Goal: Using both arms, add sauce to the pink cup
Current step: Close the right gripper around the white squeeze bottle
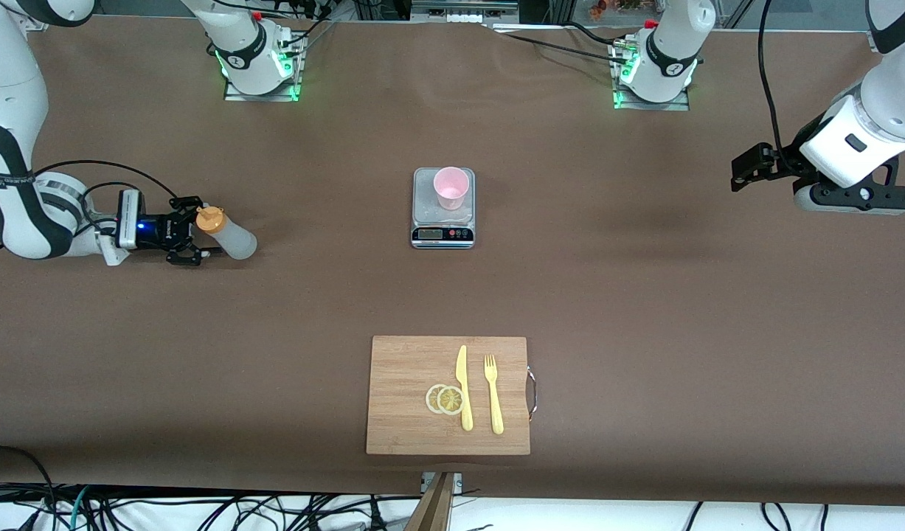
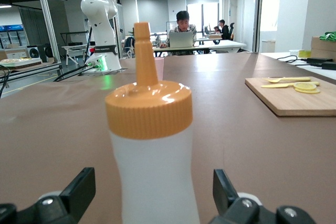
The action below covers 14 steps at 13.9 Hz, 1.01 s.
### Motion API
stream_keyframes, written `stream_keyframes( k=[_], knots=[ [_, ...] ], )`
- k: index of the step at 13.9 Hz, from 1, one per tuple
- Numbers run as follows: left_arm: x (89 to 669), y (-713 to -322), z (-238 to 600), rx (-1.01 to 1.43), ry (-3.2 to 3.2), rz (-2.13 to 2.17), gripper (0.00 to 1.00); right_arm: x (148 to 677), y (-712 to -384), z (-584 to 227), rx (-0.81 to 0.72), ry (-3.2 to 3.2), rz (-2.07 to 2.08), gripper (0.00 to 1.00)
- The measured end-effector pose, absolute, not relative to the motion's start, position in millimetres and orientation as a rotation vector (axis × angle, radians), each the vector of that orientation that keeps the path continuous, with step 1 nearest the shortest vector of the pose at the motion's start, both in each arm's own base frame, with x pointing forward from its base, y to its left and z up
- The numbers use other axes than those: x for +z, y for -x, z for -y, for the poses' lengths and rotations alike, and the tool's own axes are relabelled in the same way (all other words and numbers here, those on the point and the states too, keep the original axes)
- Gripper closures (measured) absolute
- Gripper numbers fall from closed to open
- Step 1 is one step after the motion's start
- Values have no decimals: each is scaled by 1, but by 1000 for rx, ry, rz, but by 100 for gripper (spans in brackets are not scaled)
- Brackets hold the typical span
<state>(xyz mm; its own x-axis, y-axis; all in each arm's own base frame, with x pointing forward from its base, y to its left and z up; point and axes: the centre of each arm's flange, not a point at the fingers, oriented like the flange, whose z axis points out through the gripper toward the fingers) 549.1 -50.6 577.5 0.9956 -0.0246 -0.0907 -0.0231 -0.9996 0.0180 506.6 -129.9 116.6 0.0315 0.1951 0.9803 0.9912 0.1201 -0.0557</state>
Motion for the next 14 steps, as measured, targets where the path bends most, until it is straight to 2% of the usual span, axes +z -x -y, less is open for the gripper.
stream_keyframes(
  k=[6, 9, 10, 13, 14],
  knots=[
    [577, -549, 50, -146, -3121, 39, 0, 105, -500, 105, -950, 1243, 1357, 1],
    [578, -548, 58, -144, -3121, 59, 0, 98, -500, 95, -954, 1240, 1336, 4],
    [578, -548, 60, -144, -3121, 65, 0, 95, -499, 94, -954, 1240, 1331, 12],
    [577, -547, 61, -160, -3122, 70, 0, 94, -499, 94, -958, 1240, 1328, 47],
    [577, -546, 61, -164, -3122, 70, 0, 95, -500, 94, -960, 1240, 1330, 56]
  ],
)
